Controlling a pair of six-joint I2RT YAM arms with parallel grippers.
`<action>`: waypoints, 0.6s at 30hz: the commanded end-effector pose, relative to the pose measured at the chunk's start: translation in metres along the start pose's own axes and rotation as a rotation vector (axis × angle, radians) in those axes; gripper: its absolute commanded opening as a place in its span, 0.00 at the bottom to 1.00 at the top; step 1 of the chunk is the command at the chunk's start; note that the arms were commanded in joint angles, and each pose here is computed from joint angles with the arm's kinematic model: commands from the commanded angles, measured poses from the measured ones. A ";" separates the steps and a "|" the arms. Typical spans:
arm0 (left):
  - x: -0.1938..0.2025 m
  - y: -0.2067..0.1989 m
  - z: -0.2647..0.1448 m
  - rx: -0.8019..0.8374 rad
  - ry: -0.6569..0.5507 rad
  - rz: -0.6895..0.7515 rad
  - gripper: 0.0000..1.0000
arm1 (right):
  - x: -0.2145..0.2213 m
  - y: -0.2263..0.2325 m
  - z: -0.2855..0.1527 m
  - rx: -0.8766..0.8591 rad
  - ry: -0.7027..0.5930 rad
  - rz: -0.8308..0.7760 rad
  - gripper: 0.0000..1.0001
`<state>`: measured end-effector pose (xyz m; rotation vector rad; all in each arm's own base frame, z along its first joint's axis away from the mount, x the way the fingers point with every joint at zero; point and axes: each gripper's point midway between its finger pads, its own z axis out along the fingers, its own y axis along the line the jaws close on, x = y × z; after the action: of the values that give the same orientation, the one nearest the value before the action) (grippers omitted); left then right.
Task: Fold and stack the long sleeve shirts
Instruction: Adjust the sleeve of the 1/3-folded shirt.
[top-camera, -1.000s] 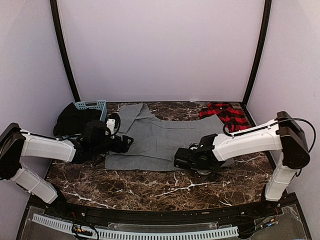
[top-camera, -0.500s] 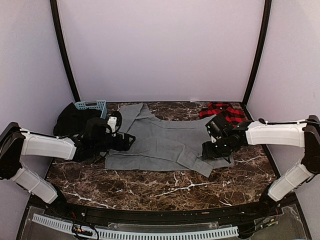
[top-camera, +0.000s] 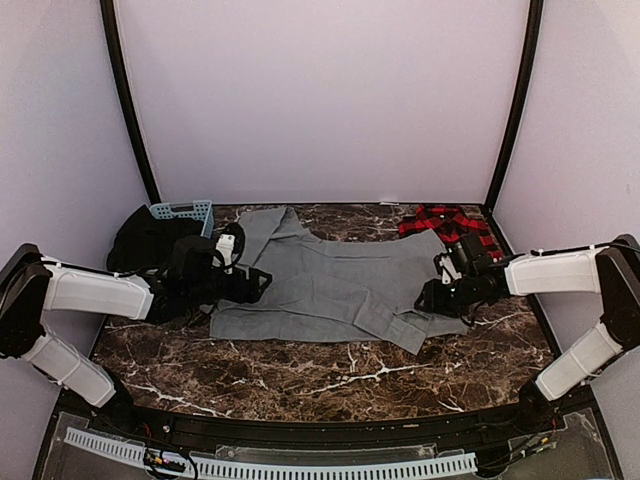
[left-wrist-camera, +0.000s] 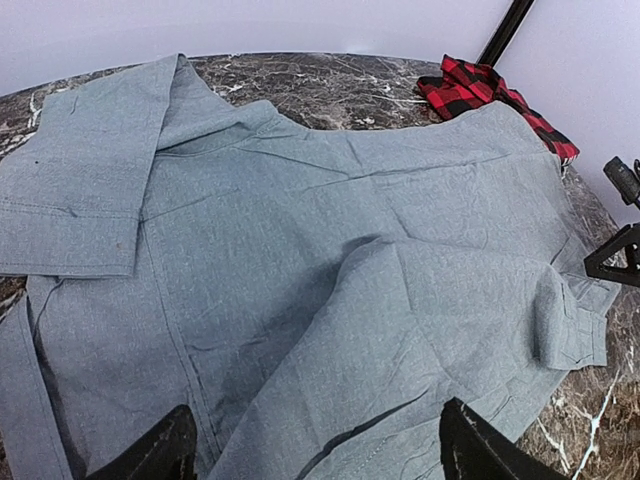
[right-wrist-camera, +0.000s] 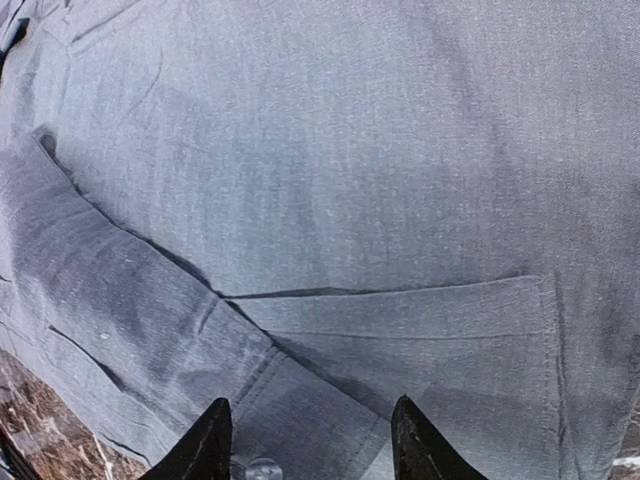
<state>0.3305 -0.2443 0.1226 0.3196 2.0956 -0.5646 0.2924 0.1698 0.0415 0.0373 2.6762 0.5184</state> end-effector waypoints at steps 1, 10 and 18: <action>-0.006 -0.004 0.000 0.014 -0.008 -0.007 0.82 | 0.002 0.010 0.004 -0.064 -0.008 -0.030 0.50; -0.003 -0.003 0.001 0.008 0.000 -0.006 0.82 | 0.025 -0.013 0.008 0.107 0.009 -0.081 0.50; 0.000 -0.003 0.001 0.012 0.009 -0.008 0.82 | 0.032 -0.014 0.010 0.139 0.001 -0.113 0.48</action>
<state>0.3300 -0.2450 0.1213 0.3218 2.0999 -0.5690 0.2759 0.1712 0.0248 -0.0647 2.6743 0.3637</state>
